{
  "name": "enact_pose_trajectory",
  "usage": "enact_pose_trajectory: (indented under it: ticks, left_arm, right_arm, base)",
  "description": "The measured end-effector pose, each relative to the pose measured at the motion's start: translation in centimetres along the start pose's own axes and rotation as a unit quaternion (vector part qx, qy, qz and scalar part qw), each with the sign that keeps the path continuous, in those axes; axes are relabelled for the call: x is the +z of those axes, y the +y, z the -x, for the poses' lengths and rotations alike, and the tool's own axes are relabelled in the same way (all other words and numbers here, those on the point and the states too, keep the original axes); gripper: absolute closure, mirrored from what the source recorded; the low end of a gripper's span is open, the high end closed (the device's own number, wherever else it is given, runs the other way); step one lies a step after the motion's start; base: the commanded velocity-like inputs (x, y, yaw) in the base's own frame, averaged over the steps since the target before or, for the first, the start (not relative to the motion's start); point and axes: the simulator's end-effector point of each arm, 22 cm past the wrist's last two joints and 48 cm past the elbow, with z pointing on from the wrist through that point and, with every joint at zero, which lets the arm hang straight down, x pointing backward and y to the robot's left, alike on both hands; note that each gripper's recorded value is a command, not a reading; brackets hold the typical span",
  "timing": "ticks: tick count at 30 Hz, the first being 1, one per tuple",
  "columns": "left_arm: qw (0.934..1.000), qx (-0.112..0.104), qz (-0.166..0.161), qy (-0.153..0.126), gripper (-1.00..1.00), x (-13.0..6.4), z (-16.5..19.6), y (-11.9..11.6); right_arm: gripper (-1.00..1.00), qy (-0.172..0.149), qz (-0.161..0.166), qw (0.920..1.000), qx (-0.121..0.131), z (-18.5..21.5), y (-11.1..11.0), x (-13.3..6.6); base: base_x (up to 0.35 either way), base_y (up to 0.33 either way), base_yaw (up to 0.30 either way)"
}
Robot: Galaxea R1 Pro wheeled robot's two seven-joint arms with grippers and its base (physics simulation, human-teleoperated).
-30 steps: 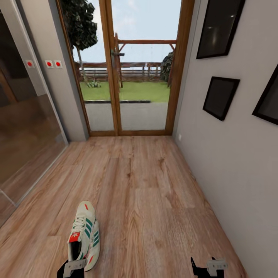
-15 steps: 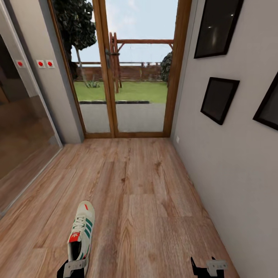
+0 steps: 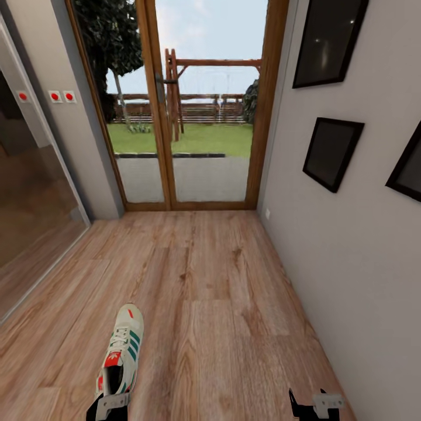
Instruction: Pick up the two gym shoes and the two sandals from the corridor floor and place them onto the hallstand (shoe rack) in the corridor, making sure they are on the rack and not on the floor. Arrange them so the two gym shoes are next to each other and the two sandals are next to each other.
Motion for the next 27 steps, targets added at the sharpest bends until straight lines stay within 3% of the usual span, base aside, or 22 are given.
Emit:
enact_pose_trajectory:
  ticks: [27]
  left_arm:
    - [1.0000, 0.000, 0.000, -0.001, 1.00, 0.04, 0.08, 0.02]
  right_arm:
    - [-1.00, 0.000, 0.001, 1.0000, 0.000, -0.03, 0.04, 0.01]
  base:
    - [0.073, -0.044, 0.000]
